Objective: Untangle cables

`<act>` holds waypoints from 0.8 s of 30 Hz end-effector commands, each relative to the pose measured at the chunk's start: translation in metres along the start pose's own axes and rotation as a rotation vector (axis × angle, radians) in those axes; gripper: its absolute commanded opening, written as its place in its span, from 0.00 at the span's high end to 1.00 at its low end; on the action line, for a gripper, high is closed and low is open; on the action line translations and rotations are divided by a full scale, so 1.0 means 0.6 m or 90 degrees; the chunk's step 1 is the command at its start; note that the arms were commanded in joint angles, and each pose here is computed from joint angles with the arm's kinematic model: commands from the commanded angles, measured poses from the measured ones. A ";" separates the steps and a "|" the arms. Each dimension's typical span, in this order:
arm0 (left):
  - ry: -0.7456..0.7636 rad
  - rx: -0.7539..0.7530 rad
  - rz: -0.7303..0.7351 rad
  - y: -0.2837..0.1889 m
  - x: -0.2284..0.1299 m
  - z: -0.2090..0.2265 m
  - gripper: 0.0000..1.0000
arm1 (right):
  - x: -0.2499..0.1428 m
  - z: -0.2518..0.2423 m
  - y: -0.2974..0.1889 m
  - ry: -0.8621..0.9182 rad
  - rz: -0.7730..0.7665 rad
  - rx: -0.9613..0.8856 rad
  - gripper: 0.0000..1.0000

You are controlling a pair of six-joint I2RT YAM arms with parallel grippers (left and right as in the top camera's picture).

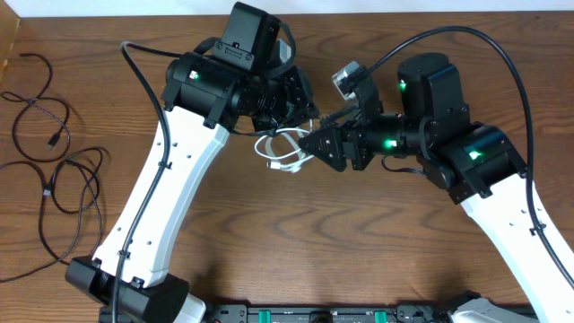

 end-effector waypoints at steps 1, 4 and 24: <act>0.000 -0.048 0.008 -0.009 0.001 -0.019 0.92 | 0.000 0.001 0.003 -0.010 0.005 0.000 0.38; -0.009 -0.064 0.002 -0.011 0.007 -0.023 0.93 | -0.004 0.003 0.005 -0.009 0.010 0.001 0.38; -0.102 0.046 -0.102 -0.049 0.066 0.068 0.92 | -0.025 -0.032 0.004 0.030 0.029 -0.105 0.98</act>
Point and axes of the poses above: each gripper's point midway between its finger pads, its own y axis out along the fingers, its own z axis along the line the jaws close on, x = y × z, the point moved 5 cm from there along -y, back along the fingers, and after that the axes turned 13 degrees about y, right-handed, at the moved point
